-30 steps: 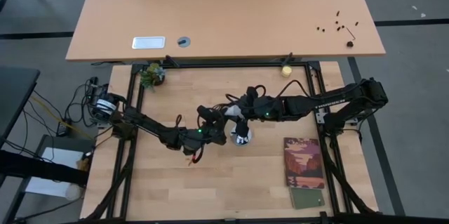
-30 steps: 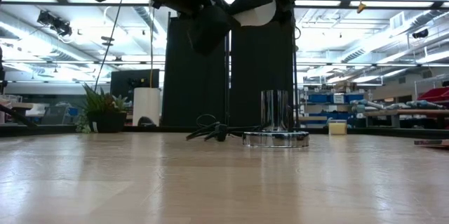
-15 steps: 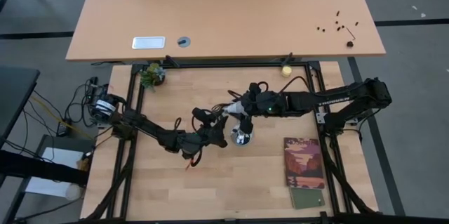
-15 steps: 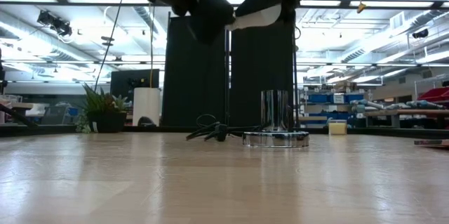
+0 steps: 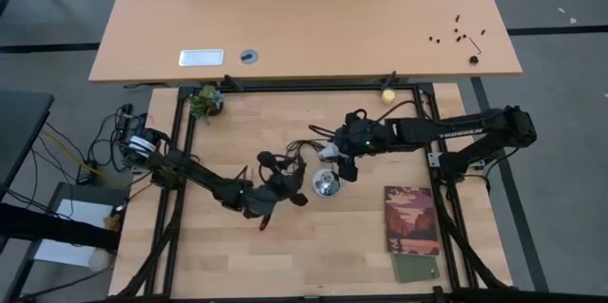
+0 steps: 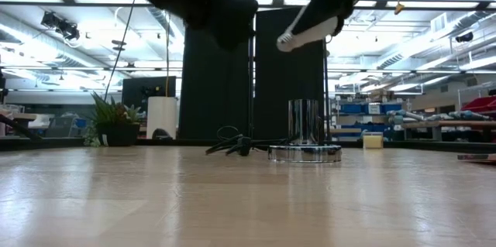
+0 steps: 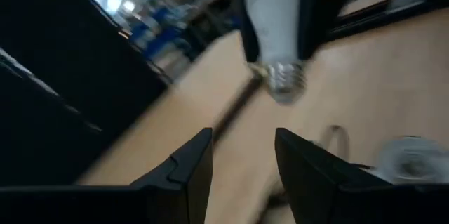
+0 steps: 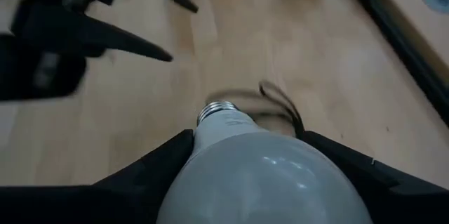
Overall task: Screw lightbulb
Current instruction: Insert the white lightbulb into the silver lamp
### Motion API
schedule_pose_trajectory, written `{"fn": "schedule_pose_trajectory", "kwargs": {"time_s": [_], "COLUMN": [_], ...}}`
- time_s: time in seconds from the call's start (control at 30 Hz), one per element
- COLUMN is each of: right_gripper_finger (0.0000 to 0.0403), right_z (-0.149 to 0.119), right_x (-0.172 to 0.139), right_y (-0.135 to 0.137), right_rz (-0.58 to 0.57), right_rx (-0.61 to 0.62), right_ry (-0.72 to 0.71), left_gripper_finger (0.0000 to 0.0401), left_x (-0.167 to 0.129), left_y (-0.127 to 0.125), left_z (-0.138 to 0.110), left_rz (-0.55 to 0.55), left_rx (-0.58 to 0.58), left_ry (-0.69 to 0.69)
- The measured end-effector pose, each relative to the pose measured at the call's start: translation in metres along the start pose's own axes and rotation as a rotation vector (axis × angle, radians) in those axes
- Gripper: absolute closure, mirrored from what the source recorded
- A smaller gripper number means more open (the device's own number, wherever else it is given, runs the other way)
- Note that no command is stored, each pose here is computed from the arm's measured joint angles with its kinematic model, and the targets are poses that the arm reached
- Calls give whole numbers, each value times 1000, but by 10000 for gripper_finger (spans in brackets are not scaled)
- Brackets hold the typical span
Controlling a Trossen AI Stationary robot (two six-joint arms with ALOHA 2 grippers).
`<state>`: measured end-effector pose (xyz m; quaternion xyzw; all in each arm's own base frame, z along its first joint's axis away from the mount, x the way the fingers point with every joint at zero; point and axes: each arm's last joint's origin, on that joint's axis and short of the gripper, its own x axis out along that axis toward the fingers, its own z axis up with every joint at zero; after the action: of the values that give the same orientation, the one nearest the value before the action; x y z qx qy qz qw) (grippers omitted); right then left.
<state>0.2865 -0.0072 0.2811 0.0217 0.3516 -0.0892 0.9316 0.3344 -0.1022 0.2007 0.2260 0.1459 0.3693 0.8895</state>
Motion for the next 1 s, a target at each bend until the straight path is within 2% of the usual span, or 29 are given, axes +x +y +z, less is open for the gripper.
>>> {"fn": "schedule_pose_trajectory", "kwargs": {"time_s": [0.2, 0.3, 0.4, 0.6, 0.8, 1.0], "right_gripper_finger": [142, 146, 136, 131, 147, 129], "right_z": [4, 4, 1, -4, 5, 9], "right_x": [-6, -6, -6, -6, 6, 25], "right_y": [1, 3, 3, 4, 7, 10], "right_rz": [33, 108, 125, 158, 173, 183], "right_rx": [-82, -120, -149, -174, -247, -304], "right_ry": [107, 111, 136, 207, 319, 382], "left_gripper_finger": [231, 215, 195, 168, 170, 171], "left_x": [7, 9, 12, 16, 18, 17], "left_y": [-8, -18, -32, -47, -48, -49], "left_z": [-16, -25, -35, -49, -48, -49], "left_rz": [-225, -296, -347, -348, -321, -330], "left_rx": [-216, -245, -284, -337, -373, -406], "left_ry": [75, 95, 107, 113, 90, 101]}}
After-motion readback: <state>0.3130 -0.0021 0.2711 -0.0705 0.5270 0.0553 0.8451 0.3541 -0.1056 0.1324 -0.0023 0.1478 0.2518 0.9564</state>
